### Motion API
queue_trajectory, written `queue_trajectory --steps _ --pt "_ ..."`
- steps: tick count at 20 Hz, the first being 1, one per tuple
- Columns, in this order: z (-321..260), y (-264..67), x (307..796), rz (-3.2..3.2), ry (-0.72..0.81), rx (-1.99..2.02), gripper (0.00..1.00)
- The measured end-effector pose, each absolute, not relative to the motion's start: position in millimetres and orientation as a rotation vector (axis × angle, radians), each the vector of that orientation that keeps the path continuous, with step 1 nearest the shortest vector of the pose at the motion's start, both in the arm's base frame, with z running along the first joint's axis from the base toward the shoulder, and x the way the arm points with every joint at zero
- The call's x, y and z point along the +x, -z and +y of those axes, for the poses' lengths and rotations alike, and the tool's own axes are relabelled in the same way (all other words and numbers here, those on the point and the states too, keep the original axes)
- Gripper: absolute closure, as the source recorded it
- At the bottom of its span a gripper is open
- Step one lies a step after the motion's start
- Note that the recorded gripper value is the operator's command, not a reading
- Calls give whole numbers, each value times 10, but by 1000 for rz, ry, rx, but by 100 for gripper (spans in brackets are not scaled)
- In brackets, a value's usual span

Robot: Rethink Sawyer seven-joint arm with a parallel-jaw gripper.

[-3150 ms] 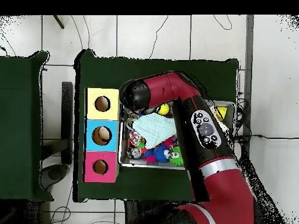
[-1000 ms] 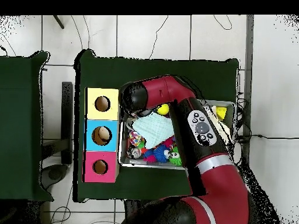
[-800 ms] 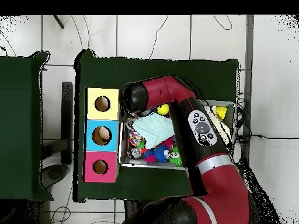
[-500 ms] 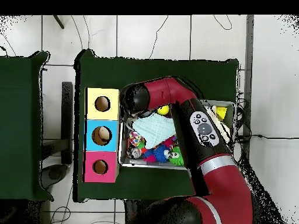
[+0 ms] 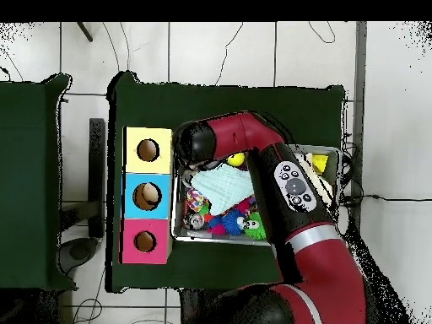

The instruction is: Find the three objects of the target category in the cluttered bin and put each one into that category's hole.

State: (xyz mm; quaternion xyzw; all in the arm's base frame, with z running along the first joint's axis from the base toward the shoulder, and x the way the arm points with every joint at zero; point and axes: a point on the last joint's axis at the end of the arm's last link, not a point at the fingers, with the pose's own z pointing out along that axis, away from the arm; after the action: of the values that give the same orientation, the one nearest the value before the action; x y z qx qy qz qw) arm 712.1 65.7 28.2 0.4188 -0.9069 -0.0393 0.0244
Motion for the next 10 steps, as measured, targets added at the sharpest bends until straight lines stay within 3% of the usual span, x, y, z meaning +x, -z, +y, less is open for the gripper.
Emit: queue_trajectory --steps 4,5,10 --pt "649 -285 7123 -2808 125 1294 0" --pt "645 -287 7124 -2808 125 1294 100" --pt "585 -312 7133 -2816 124 1284 100"
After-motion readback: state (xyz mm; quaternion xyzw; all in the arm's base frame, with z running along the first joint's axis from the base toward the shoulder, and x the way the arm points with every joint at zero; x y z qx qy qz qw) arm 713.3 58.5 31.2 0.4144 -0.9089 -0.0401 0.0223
